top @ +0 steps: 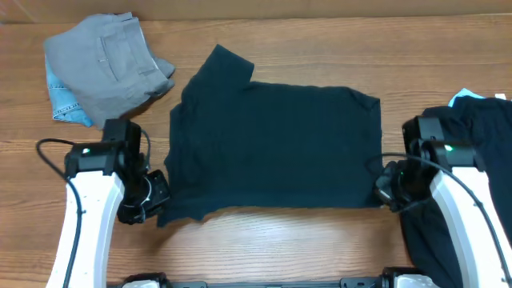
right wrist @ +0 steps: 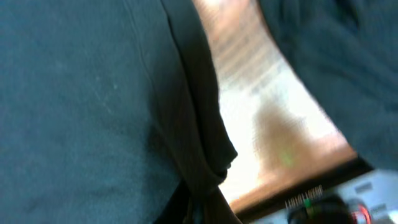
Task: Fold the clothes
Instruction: 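Fold the t-shirt bottom hem upward toward the collar with both grippers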
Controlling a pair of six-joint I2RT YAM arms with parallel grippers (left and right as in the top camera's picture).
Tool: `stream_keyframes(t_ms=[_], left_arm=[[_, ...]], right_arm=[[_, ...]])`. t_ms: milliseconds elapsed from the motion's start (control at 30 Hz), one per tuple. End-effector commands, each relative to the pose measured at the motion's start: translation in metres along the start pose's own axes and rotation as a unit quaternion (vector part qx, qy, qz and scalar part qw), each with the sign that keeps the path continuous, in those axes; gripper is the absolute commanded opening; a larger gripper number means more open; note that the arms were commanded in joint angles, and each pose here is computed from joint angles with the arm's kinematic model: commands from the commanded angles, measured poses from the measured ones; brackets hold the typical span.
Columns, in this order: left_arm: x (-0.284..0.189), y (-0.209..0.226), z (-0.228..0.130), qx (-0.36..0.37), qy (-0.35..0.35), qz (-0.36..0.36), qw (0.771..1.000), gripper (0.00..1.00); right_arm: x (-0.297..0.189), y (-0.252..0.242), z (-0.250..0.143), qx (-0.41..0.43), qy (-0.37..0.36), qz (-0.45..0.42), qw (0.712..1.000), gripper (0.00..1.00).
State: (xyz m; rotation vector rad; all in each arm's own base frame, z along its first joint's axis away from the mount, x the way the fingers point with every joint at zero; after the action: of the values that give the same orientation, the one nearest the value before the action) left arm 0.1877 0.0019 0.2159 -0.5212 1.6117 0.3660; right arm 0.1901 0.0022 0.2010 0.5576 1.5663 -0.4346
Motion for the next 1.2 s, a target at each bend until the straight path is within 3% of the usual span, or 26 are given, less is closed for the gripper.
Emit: stream_keyframes(t_ms=[0,233,600,867,1100,1167], left_arm=[[-0.018,0.002,0.003,-0.012,-0.046,-0.004,0.999,0.04],[-0.014,-0.014,0.013,0.008,-0.067,-0.033,0.997,0.04],[0.005,-0.071,0.049,0.099,-0.143,-0.077,0.982,0.04],[0.022,-0.081,0.073,0.105,-0.174,-0.045,0.978,0.05],[0.021,-0.090,0.088,0.109,-0.214,-0.059,0.969,0.11],[0.020,-0.092,0.090,0.109,-0.222,-0.065,0.967,0.19]], right_arm=[[-0.008,0.002,-0.001,-0.005,-0.013,0.022,1.000,0.04],[-0.005,0.020,0.022,-0.011,-0.065,0.073,0.995,0.04],[0.030,0.044,0.060,0.002,-0.066,0.091,0.994,0.04],[0.043,0.059,0.084,0.010,-0.100,0.113,0.989,0.04],[0.046,0.063,0.091,0.035,-0.111,0.123,0.986,0.04],[0.047,0.063,0.091,0.047,-0.109,0.122,0.985,0.06]])
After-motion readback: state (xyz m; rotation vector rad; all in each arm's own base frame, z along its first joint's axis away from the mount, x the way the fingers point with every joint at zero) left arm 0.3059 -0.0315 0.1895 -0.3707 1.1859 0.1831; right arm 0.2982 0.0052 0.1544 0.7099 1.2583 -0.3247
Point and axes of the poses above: each gripper's point midway between its finger pads, its own x axis out along the fingers, its own y axis along the line the jaws close on, z = x × y, the point moved 9 cm from there along -x, back along the fingers, and after that the axes turned 4 degrees about -x, right-handed, at the moved point
